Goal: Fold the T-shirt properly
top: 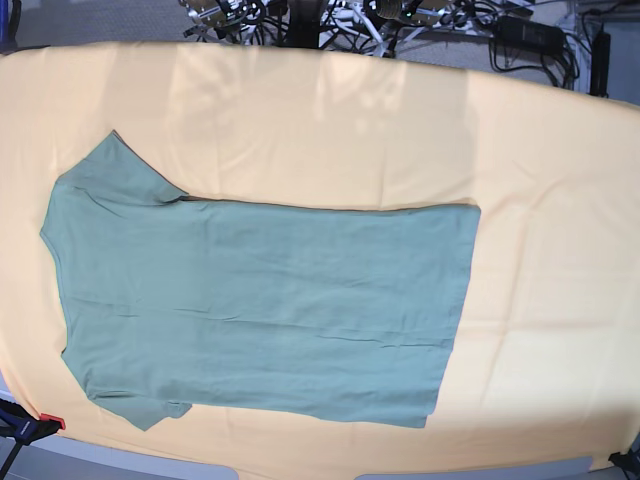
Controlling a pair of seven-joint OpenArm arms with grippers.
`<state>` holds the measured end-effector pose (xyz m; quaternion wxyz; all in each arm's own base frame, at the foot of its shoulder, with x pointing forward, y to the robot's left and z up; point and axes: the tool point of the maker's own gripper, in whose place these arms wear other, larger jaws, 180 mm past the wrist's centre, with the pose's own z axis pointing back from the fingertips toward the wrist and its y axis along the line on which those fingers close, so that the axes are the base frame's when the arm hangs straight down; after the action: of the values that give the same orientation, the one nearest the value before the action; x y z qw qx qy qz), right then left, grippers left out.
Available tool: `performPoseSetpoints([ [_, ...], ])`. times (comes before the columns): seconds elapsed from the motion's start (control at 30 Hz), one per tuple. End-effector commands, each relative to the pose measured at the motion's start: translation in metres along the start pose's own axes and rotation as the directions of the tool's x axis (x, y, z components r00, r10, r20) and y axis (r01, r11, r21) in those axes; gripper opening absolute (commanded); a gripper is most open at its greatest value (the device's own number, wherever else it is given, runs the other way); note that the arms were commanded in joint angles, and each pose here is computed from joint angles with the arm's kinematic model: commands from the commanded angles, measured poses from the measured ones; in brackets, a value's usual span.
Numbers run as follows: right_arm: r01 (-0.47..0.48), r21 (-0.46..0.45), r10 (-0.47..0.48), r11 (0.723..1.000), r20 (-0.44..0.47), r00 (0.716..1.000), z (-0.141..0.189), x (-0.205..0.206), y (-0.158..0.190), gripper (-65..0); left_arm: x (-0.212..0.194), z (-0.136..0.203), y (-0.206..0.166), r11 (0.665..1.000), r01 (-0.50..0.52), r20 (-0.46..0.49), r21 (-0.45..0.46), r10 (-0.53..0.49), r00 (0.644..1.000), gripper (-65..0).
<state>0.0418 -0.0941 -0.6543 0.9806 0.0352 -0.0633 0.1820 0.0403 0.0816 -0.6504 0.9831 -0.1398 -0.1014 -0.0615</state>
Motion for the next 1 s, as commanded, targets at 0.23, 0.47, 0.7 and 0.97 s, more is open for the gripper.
performPoseSetpoints([
  [0.23,-0.001,0.059,0.001,0.998,0.0,1.0,0.001,0.001,0.011,-65.0,0.005,-0.001,-0.004,1.0,0.011,-0.017,-0.015,-0.012,1.0,-65.0],
  [0.47,-0.03,0.08,0.031,0.996,-0.007,0.999,0.001,-0.001,0.014,-65.0,0.005,-0.001,-0.004,1.0,0.012,-0.02,-0.016,-0.013,1.0,-65.0],
  [0.7,-0.074,0.073,0.074,0.995,-0.009,0.997,0.001,-0.001,0.013,-65.0,0.005,-0.001,-0.004,1.0,0.013,-0.021,-0.016,-0.013,1.0,-65.0],
  [0.97,-0.073,0.073,0.074,0.995,-0.009,0.997,0.001,-0.001,0.013,-65.0,0.004,-0.001,-0.004,1.0,0.013,-0.024,-0.016,-0.013,1.0,-65.0],
])
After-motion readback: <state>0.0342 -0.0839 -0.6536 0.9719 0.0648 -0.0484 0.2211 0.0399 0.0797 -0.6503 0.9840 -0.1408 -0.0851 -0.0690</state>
